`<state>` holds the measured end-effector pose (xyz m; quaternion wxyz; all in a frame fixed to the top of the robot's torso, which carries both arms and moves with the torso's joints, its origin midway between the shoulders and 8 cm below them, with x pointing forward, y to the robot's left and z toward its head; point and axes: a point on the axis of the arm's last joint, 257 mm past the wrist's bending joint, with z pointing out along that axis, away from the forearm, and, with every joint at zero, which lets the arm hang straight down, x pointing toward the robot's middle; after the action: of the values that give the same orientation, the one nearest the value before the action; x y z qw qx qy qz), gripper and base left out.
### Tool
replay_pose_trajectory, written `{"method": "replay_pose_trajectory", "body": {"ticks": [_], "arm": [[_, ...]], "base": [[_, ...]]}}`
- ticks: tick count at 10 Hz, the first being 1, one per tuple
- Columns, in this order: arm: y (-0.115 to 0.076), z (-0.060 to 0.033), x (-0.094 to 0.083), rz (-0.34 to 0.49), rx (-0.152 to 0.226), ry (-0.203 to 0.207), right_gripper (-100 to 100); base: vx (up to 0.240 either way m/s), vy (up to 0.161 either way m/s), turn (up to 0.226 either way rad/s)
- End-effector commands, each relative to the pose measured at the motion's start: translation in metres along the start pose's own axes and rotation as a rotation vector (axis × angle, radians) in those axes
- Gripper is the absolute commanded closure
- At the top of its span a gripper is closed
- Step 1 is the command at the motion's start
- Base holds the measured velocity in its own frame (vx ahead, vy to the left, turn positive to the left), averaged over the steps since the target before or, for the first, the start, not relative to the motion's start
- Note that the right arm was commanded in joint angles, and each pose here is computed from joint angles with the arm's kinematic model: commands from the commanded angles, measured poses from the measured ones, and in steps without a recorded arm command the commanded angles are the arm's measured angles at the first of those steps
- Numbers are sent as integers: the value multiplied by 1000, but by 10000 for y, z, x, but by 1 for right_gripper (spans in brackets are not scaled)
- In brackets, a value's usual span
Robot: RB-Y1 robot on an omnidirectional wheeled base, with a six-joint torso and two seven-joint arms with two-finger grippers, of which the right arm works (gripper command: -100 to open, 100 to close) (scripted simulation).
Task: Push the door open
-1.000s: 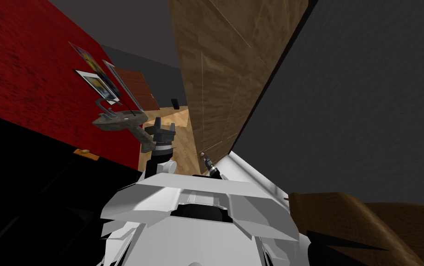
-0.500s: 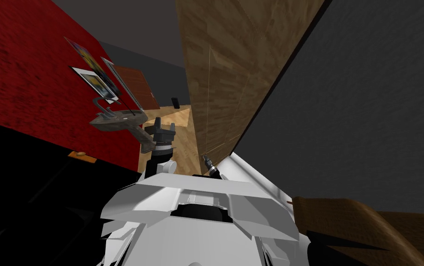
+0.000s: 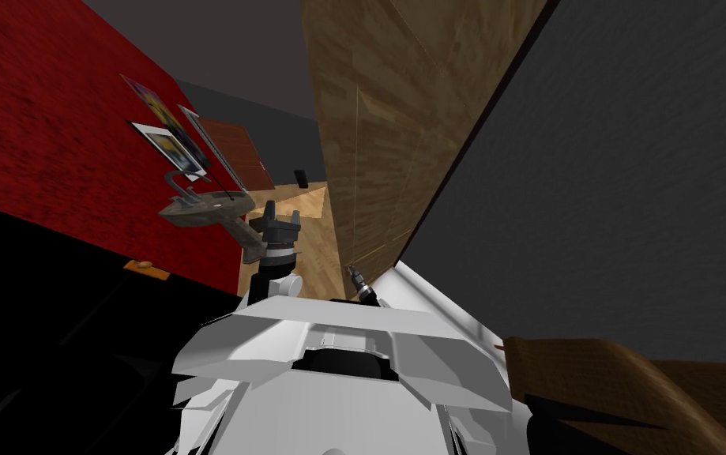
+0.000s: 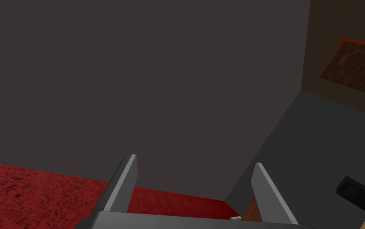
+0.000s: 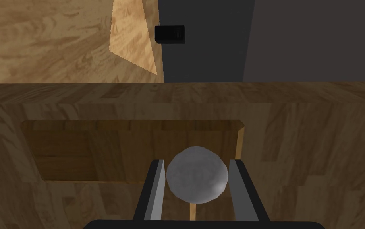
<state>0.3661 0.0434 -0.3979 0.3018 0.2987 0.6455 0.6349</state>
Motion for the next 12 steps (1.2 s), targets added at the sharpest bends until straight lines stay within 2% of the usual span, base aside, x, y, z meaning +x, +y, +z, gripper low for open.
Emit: {"method": "replay_pose_trajectory", "body": {"ticks": [1, 8, 12], "arm": [[13, 4, -100, -5, -4, -18, 100], [-16, -48, -566, -20, 5, -113, 100], [-17, -71, -763, -23, 7, -157, 100]], "base": [[77, 150, -59], [118, 160, -40], [84, 102, -40]]}}
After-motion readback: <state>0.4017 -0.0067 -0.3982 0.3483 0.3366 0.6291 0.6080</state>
